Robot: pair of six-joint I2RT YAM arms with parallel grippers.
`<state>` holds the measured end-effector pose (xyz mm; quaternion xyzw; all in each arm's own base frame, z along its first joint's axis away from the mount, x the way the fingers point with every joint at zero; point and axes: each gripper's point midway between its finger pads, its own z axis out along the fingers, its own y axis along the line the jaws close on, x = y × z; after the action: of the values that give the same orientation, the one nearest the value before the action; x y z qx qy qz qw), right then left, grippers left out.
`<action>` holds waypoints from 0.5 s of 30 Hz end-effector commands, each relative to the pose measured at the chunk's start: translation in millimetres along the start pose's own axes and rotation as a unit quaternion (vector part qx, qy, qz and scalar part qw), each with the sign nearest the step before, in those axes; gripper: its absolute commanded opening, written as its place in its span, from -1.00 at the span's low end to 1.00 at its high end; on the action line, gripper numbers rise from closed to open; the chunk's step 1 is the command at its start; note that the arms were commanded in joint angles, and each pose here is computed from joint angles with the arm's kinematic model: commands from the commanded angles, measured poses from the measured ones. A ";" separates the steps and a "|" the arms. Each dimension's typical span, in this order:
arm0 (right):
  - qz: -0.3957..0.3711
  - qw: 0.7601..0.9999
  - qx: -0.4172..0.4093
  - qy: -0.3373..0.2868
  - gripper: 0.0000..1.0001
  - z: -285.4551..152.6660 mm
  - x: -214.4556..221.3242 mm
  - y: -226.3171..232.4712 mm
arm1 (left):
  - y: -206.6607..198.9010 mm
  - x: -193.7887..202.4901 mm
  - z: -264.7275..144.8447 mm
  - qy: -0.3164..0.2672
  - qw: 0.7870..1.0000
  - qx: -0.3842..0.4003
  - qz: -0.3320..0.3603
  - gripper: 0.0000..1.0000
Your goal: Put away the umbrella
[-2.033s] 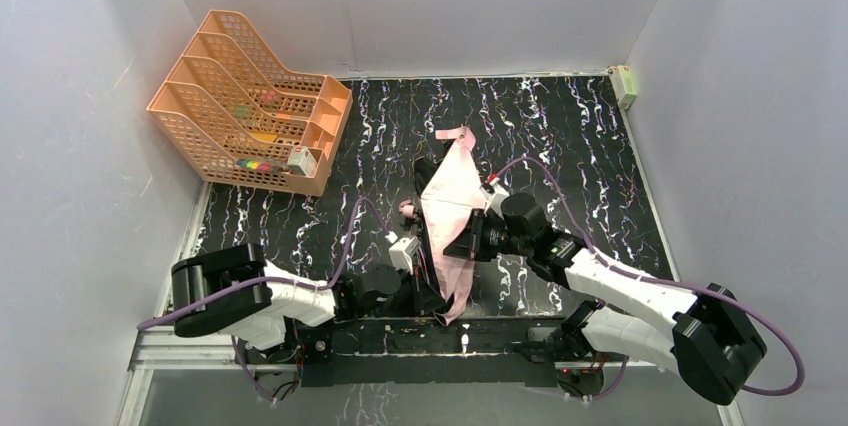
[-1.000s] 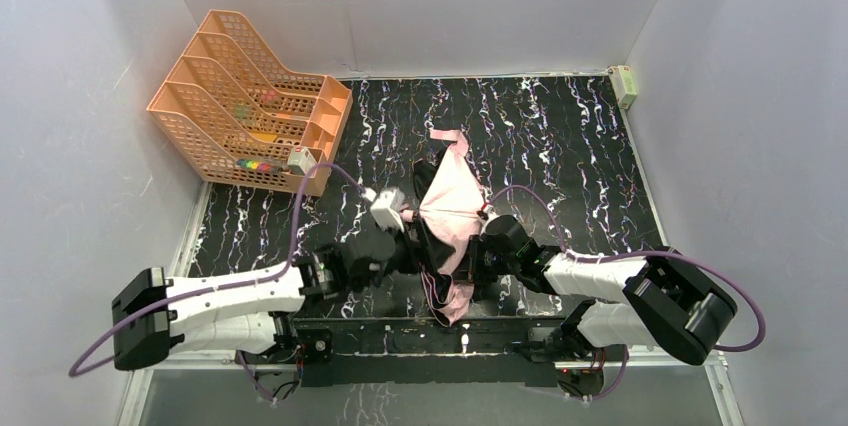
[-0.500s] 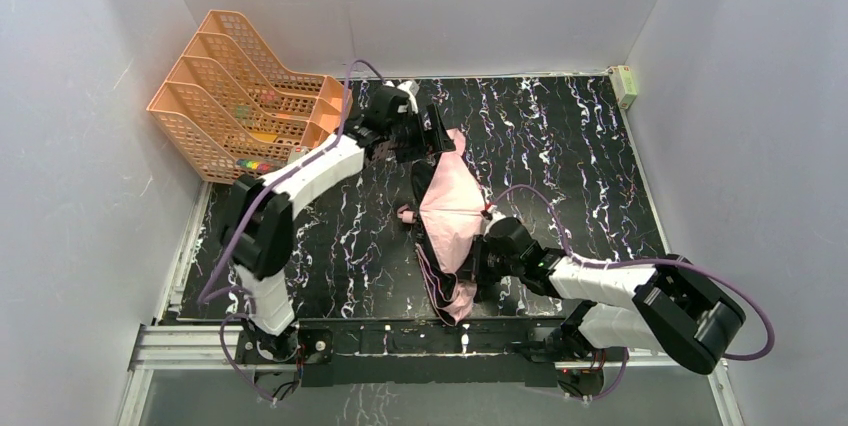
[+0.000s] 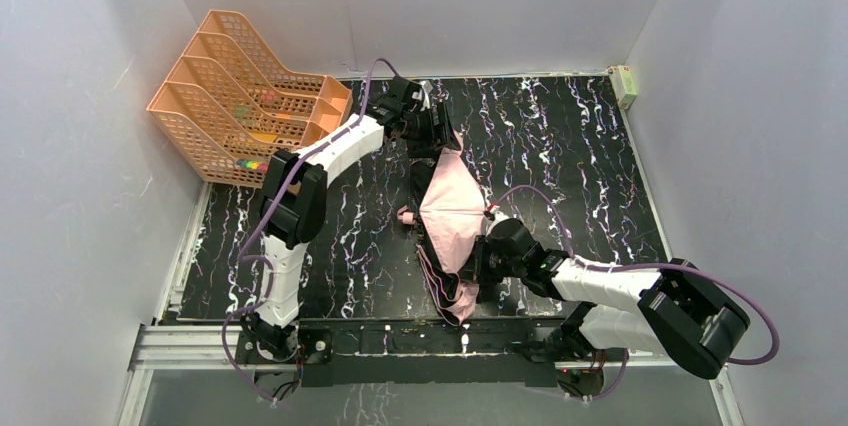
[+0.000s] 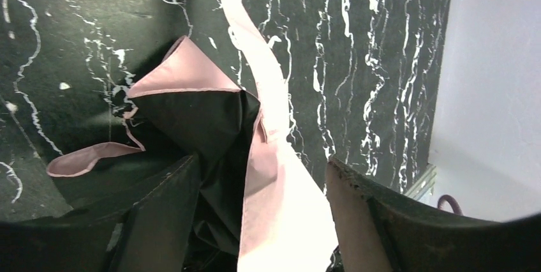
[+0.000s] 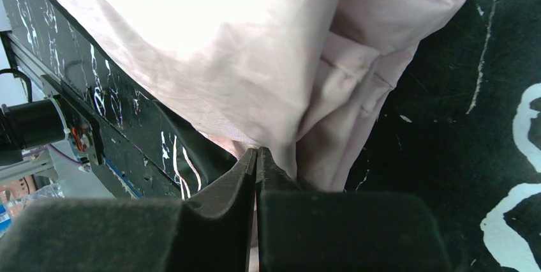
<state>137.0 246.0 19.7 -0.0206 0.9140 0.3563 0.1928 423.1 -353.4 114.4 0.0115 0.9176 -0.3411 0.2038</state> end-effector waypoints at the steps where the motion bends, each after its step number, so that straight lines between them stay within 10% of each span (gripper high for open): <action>1: -0.004 0.996 0.085 0.029 -0.75 -4.5 22.4 -45.4 | -23.9 3.0 -12.7 0.020 0.999 0.041 0.008 0.27; 15: -0.005 0.996 0.082 0.031 -0.72 -3.6 20.7 -42.1 | -41.1 -2.9 -12.7 0.022 0.996 0.080 0.022 -0.59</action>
<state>137.0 246.2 19.9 -0.0208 0.9138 0.3568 0.1928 415.6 -365.1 128.4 0.0331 0.9052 -0.3795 0.1882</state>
